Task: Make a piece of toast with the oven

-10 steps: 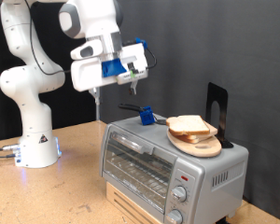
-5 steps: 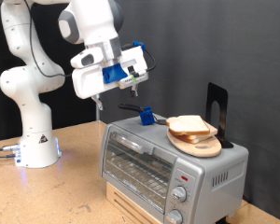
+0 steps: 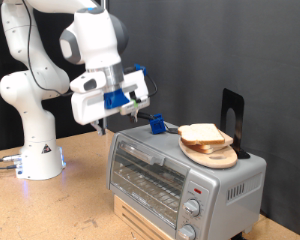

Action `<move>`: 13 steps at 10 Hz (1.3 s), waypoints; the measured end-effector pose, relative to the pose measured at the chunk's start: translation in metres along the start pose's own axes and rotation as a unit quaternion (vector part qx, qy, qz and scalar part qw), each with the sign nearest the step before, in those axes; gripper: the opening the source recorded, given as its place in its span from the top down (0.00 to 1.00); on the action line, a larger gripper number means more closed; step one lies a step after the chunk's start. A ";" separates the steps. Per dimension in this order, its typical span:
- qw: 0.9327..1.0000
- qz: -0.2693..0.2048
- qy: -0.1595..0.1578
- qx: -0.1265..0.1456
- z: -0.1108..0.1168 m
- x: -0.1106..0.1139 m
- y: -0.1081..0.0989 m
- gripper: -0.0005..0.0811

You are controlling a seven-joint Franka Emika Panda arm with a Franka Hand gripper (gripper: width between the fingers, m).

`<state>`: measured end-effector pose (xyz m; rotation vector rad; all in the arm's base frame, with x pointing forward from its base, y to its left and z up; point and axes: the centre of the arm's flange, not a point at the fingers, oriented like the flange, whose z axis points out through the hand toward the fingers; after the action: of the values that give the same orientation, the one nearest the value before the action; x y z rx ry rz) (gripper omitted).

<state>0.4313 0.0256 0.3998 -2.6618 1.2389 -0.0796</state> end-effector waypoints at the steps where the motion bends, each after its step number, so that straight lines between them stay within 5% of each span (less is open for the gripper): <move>1: 1.000 0.003 0.007 -0.005 0.011 0.000 0.004 0.01; 4: 1.000 0.009 0.022 -0.009 0.037 0.002 0.013 0.01; 7: 0.999 0.016 0.029 -0.011 0.036 0.011 0.021 0.01; 13: 0.994 0.072 0.064 -0.054 0.044 0.053 0.060 0.01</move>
<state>0.4261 -0.0457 0.3423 -2.6858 1.5117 -0.1680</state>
